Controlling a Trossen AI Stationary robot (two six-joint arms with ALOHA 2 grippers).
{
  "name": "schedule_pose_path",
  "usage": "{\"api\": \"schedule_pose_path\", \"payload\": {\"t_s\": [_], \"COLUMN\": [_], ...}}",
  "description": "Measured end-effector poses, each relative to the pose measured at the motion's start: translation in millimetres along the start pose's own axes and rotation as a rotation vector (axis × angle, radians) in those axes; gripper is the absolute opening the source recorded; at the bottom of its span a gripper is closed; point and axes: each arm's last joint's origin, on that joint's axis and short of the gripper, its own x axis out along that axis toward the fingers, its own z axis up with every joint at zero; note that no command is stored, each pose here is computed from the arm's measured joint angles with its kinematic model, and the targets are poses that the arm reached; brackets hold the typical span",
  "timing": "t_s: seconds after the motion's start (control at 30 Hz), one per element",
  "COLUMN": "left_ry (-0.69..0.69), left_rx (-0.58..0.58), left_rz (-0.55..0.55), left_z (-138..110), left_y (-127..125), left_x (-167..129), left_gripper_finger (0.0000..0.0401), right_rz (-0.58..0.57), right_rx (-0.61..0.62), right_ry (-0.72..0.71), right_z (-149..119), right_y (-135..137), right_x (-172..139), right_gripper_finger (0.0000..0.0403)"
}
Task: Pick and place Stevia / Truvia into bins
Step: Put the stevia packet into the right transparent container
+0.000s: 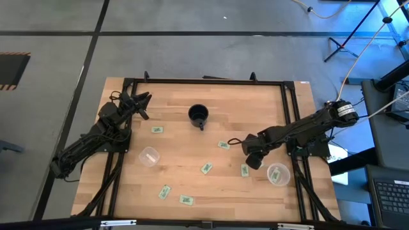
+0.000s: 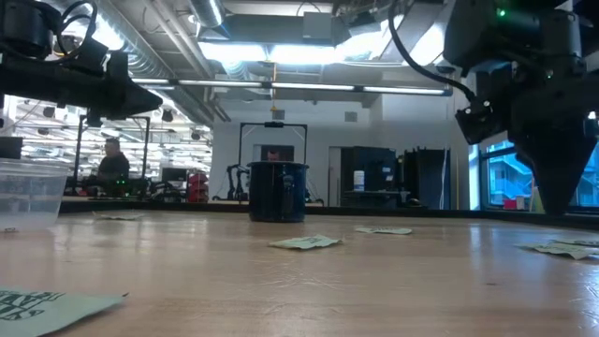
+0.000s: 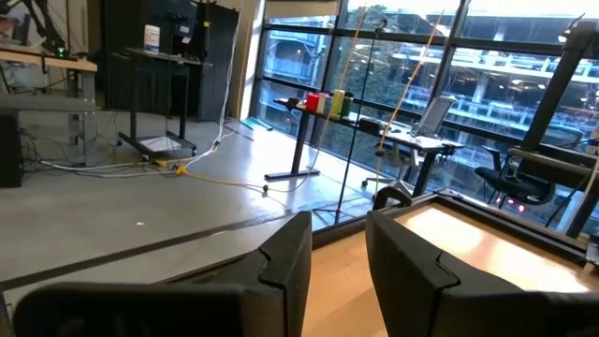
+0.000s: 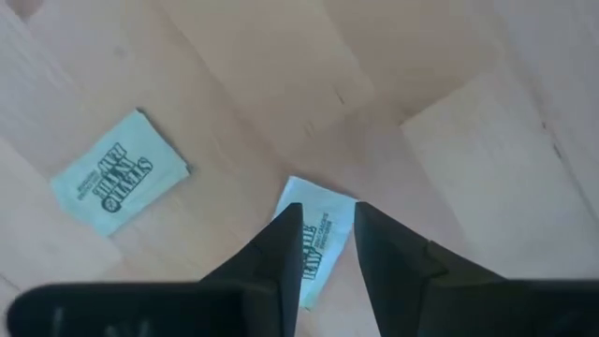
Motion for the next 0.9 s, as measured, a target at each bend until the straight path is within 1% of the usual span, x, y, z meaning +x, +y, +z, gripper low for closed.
{"api": "schedule_pose_path", "payload": {"t_s": [0.07, 0.33, 0.63, 0.73, 0.8, 0.9], "left_ry": [0.0, 0.0, 0.001, 0.001, 0.001, 0.002], "left_rx": [0.0, 0.0, 0.0, 0.0, 0.0, 0.0], "left_rz": [0.0, 0.0, 0.0, 0.001, 0.0, 0.0], "left_z": [0, 0, 0, 0, 0, 0], "left_y": [0, 0, 0, 0, 0, 0], "left_x": [0, 0, 0, 0, 0, 0], "left_gripper_finger": [0.01, 0.01, 0.01, 0.01, 0.01, 0.01], "right_rz": [-0.006, -0.018, -0.08, -0.096, -0.093, -0.092], "right_rx": [0.018, 0.021, 0.033, 0.057, 0.06, 0.071], "right_ry": [0.004, 0.013, 0.063, 0.094, 0.106, 0.107], "right_z": [0, 0, 5, 5, 5, 5], "right_y": [-1, 0, 3, 4, 4, 4], "right_x": [0, 3, 25, 31, 32, 32], "right_gripper_finger": [0.0103, 0.0103, 0.0103, 0.0103, 0.0099, 0.008]}}
